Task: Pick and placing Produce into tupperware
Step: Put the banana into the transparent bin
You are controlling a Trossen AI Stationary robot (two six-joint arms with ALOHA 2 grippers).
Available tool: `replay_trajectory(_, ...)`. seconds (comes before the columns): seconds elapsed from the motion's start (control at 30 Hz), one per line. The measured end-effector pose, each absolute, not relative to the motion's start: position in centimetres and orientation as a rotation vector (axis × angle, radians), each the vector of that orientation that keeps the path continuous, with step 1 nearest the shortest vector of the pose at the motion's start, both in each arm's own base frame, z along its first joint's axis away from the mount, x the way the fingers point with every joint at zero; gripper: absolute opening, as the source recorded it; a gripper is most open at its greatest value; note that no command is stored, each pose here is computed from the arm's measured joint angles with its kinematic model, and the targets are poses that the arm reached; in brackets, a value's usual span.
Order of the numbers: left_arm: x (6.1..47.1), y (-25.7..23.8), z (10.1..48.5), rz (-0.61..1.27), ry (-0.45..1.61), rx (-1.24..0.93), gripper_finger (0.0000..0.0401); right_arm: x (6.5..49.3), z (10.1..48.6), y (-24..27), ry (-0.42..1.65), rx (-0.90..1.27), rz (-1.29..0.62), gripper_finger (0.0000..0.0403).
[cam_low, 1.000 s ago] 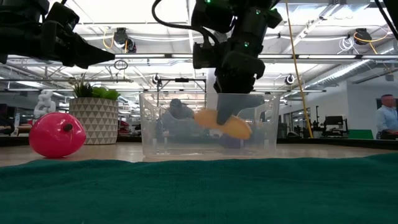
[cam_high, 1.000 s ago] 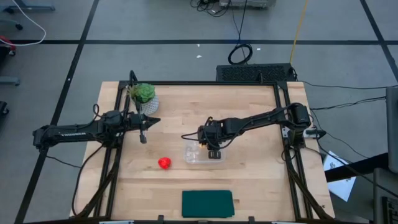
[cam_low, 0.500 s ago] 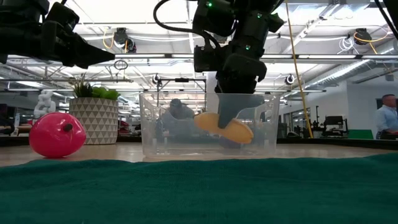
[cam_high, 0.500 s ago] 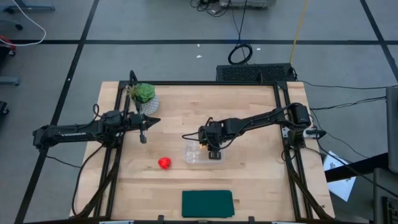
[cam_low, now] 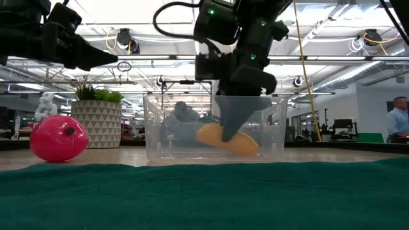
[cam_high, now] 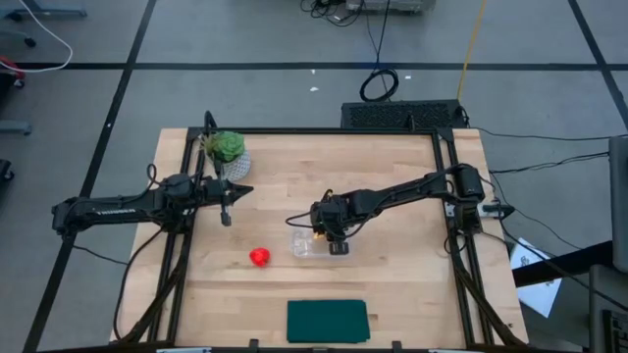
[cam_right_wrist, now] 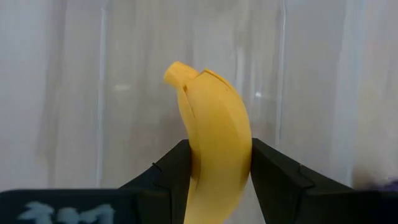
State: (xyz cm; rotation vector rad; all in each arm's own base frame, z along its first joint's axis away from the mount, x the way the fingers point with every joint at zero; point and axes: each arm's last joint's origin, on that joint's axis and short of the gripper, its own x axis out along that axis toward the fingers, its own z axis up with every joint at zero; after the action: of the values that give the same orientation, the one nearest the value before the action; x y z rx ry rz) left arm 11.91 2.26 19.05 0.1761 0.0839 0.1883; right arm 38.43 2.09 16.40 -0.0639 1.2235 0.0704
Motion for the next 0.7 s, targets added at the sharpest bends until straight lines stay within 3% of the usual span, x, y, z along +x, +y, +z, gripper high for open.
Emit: replay_trajectory(0.7, 11.9, 2.3, 19.0, 0.187, 0.092, 0.183, 0.0006, 38.6, 14.4, 2.1, 1.292, -0.116, 0.132, 0.0137)
